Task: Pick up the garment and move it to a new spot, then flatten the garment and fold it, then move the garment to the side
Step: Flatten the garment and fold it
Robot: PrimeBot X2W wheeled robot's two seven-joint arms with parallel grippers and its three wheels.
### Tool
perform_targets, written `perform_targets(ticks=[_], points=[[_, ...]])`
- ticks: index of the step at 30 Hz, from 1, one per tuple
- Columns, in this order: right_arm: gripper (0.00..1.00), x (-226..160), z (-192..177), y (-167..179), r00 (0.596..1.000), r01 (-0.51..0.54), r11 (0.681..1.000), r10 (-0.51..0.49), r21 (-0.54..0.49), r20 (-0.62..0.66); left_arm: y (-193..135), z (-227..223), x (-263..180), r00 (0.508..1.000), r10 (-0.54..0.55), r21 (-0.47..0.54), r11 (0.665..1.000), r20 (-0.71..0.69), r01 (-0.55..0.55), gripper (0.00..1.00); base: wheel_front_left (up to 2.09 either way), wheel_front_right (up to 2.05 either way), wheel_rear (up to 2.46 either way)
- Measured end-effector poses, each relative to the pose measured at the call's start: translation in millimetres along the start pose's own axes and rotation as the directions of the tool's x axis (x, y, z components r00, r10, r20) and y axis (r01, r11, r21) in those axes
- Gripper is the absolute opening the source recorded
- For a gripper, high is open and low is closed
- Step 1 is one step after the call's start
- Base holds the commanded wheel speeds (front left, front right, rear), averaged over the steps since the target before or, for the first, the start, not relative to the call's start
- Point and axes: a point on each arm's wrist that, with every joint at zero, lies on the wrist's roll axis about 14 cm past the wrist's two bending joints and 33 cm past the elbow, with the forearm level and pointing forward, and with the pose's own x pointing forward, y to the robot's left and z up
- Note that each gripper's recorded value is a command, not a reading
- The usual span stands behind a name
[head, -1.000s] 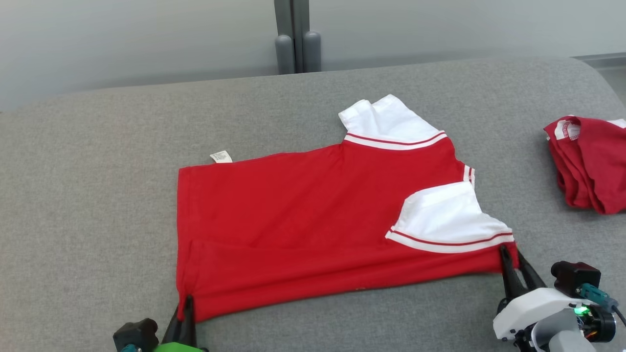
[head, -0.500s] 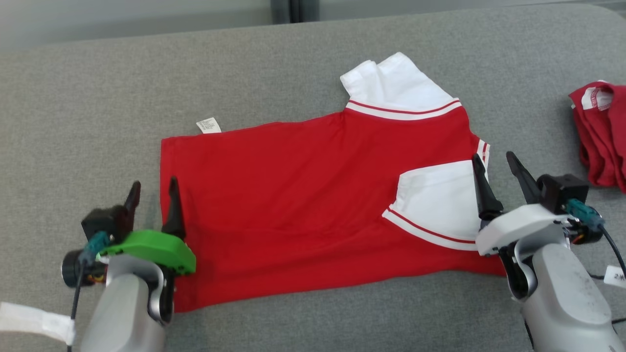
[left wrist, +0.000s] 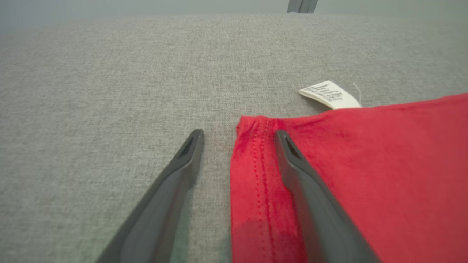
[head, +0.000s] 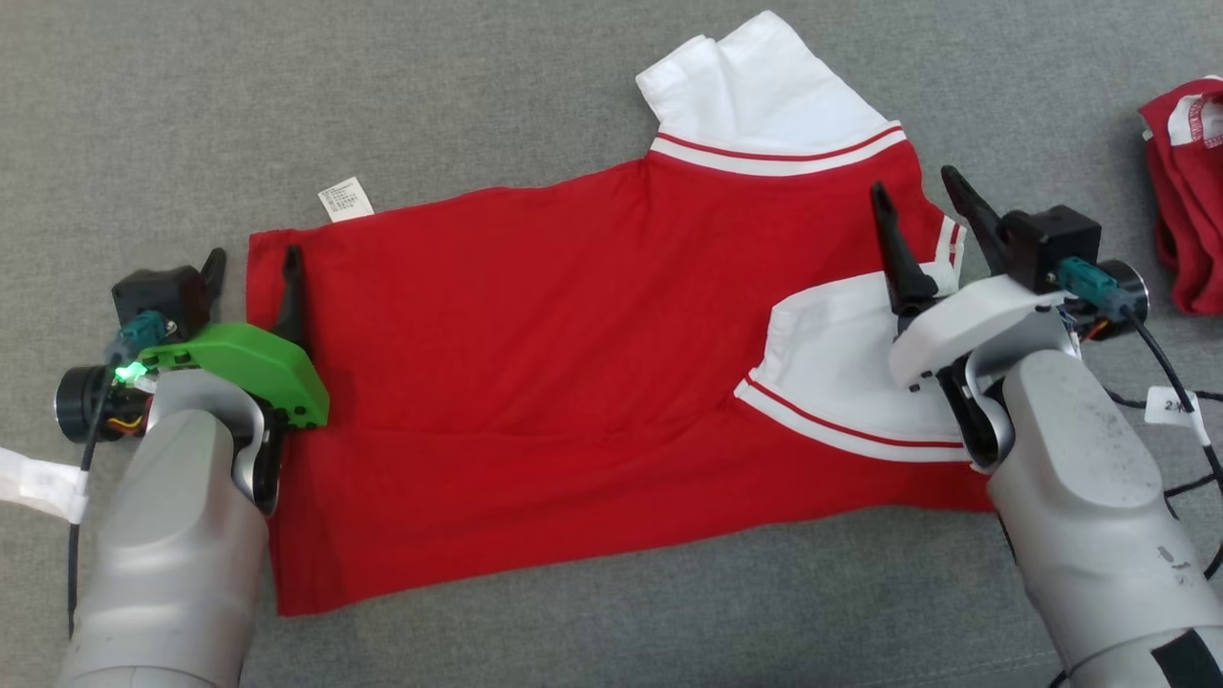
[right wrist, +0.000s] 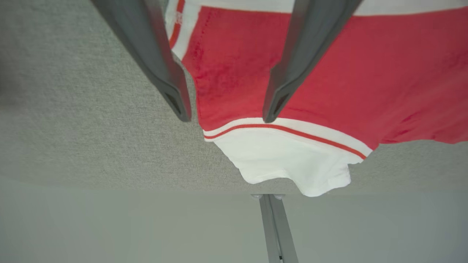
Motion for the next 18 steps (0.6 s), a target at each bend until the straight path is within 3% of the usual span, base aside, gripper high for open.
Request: perform_targets(ticks=[1,3,12,18], points=[[1.00,3.9,0.9,1.1,1.000,-0.006,1.000,0.006,-0.006,0.000,-0.1,-1.6,2.8,1.000,-0.002,0.004,1.000,-0.009,0.002,0.45,0.00,0.00,0.00],[1.00,11.4,3.6,1.2,1.000,-0.012,1.000,0.012,-0.016,0.004,-1.5,-4.0,7.1,1.000,-0.006,0.007,1.000,-0.020,0.006,0.00,0.00,0.00,0.00],[1.00,61.6,31.0,12.2,0.997,-0.077,0.992,0.077,-0.103,-0.006,-4.1,11.4,10.3,0.999,-0.020,-0.001,1.000,0.033,0.020,0.00,0.00,0.00,0.00],[1.00,93.7,27.7,18.2,0.991,-0.107,0.984,0.094,-0.145,-0.097,-2.7,27.6,7.8,0.995,-0.026,0.006,1.000,0.095,0.026,0.00,0.00,0.00,0.00]])
